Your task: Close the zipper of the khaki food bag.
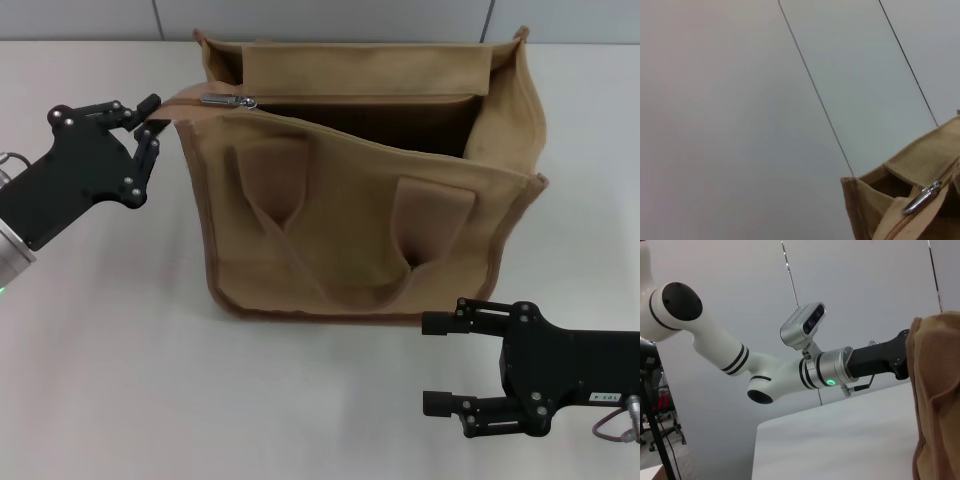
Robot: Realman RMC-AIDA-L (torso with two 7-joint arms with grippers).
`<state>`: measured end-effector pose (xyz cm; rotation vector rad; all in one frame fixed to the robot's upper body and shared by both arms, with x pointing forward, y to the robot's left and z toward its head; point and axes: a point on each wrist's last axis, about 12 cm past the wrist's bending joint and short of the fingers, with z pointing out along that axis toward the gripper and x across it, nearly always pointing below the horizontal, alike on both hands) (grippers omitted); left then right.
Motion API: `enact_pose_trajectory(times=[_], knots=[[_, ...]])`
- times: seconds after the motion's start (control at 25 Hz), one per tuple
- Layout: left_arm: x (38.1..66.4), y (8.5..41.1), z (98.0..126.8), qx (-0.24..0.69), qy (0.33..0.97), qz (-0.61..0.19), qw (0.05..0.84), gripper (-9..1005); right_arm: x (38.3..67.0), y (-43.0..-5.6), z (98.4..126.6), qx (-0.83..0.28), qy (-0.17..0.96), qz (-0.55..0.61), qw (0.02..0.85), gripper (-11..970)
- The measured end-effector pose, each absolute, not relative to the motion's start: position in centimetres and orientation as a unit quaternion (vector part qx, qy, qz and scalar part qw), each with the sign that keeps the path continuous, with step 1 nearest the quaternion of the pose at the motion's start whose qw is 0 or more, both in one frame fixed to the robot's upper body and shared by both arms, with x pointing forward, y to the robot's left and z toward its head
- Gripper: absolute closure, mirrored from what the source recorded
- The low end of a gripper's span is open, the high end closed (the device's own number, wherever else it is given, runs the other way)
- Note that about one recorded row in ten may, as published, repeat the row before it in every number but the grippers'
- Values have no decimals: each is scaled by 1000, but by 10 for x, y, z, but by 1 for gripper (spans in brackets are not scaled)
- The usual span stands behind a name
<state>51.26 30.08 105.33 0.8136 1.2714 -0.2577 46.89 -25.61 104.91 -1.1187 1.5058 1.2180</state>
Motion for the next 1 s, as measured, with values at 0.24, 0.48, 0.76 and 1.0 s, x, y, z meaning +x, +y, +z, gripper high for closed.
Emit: enact_pose_trajectory(times=[0.24, 0.48, 0.76, 1.0], knots=[[512, 298, 1057, 386, 551, -105, 732, 944, 470, -256, 1050, -447, 605, 489, 442, 169], [513, 297, 1065, 372, 528, -101, 757, 985, 468, -258, 1056, -438, 590, 501, 457, 169], [513, 297, 1064, 370, 529, -101, 757, 984, 462, -272, 1079, -408, 529, 542, 510, 169], [511, 297, 1065, 370, 525, -104, 759, 983, 483, -274, 1110, -362, 488, 579, 544, 169]])
